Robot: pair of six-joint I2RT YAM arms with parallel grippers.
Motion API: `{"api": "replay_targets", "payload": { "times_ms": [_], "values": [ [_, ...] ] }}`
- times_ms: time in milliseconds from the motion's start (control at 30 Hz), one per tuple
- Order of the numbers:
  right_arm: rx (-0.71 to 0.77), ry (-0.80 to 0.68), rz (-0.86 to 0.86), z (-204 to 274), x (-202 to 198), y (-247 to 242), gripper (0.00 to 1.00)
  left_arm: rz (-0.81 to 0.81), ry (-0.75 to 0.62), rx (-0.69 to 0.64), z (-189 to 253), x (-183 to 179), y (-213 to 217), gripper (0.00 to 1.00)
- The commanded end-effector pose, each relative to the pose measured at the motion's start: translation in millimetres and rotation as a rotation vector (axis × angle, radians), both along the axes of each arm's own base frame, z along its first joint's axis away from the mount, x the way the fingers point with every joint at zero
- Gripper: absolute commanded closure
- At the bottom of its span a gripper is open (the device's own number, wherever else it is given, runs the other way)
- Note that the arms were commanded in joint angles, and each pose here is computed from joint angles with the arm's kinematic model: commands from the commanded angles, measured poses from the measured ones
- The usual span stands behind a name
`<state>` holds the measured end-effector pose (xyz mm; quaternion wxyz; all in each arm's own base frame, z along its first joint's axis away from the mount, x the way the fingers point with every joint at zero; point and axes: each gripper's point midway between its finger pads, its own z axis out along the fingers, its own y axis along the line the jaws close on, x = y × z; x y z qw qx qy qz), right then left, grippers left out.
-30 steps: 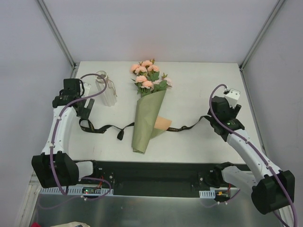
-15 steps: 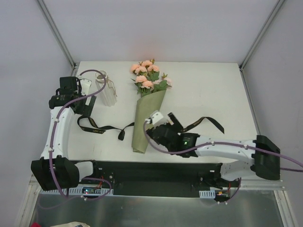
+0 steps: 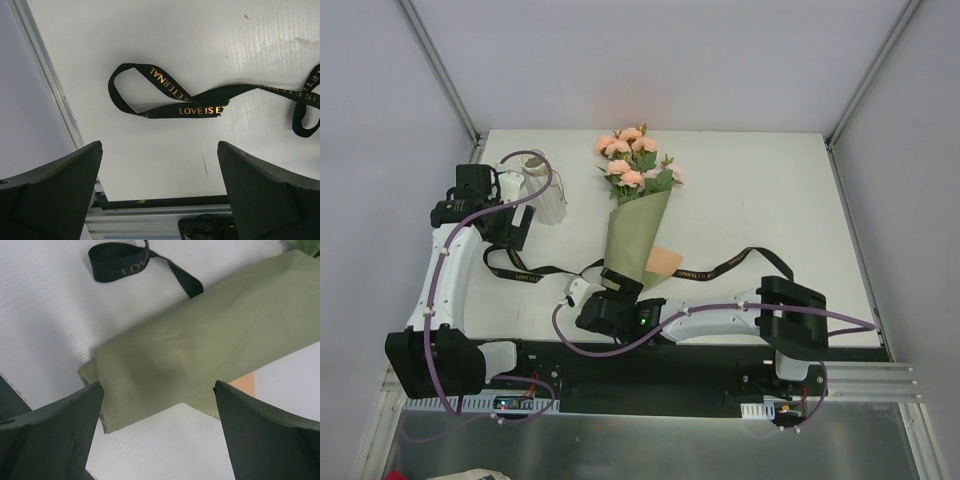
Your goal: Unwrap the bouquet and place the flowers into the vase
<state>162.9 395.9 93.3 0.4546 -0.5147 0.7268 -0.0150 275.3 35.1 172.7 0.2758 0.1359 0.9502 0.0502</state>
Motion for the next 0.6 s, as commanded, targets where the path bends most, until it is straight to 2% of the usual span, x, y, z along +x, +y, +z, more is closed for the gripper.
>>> {"api": "replay_targets", "payload": {
  "times_ms": [0,333,567],
  "values": [
    [-0.016,0.021,0.046,-11.4,-5.1,16.5,0.04,-0.017,0.017,-0.037,-3.3,-2.8,-8.3,0.01],
    [-0.065,0.053,0.064,-30.3,-10.2,11.5,0.04,-0.017,0.013,-0.043,-2.7,-3.3,-9.8,0.01],
    [-0.072,-0.061,-0.018,-22.5,8.5,3.3,0.04,-0.013,0.007,-0.038,-0.2,-5.5,-9.0,0.01]
  ]
}}
